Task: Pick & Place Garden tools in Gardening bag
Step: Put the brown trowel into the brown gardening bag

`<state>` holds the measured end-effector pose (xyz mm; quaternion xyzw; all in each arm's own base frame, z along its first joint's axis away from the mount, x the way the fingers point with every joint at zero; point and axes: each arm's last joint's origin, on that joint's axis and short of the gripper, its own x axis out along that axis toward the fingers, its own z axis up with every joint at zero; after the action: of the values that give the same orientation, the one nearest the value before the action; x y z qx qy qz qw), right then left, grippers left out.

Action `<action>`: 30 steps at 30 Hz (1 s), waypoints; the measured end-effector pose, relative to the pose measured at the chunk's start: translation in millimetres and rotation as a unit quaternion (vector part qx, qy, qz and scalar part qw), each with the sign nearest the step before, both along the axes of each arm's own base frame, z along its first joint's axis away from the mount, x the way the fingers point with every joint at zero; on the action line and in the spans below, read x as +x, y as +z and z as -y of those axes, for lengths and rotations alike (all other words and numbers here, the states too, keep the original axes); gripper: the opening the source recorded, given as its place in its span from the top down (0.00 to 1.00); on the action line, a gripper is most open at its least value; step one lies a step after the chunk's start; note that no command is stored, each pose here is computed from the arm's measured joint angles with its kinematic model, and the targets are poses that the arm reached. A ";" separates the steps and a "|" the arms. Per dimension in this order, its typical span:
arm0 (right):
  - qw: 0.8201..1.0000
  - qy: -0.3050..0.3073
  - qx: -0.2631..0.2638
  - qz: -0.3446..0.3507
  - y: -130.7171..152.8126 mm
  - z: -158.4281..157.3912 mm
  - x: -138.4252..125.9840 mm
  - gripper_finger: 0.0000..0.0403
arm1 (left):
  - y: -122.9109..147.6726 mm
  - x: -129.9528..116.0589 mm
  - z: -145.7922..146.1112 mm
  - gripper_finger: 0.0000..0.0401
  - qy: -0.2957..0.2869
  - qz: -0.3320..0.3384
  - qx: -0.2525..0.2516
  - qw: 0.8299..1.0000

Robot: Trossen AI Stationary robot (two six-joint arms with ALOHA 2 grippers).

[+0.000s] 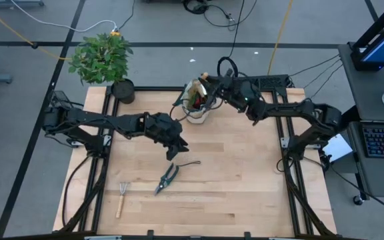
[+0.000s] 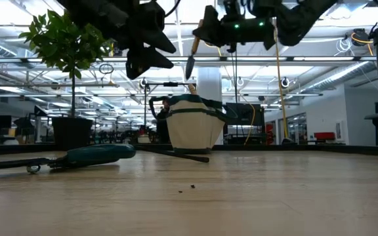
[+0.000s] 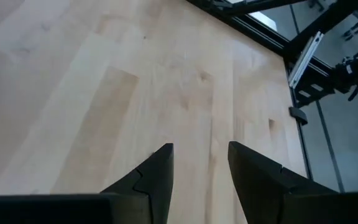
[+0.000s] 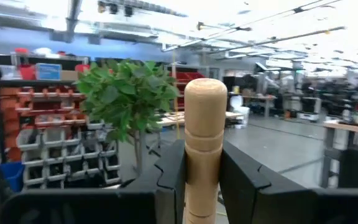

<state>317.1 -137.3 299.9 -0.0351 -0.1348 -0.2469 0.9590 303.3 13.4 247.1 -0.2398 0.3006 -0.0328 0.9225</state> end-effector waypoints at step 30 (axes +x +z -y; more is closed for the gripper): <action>0.982 0.003 0.004 -0.188 -33.8 29.3 48.2 0.85 | 4.5 -105.0 -27.3 0.60 0.063 0.083 0.039 0.994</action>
<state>365.2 -166.6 266.1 -0.0769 0.0484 -0.2337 0.9680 198.3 40.7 251.7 -0.2183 0.2084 0.0177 0.9532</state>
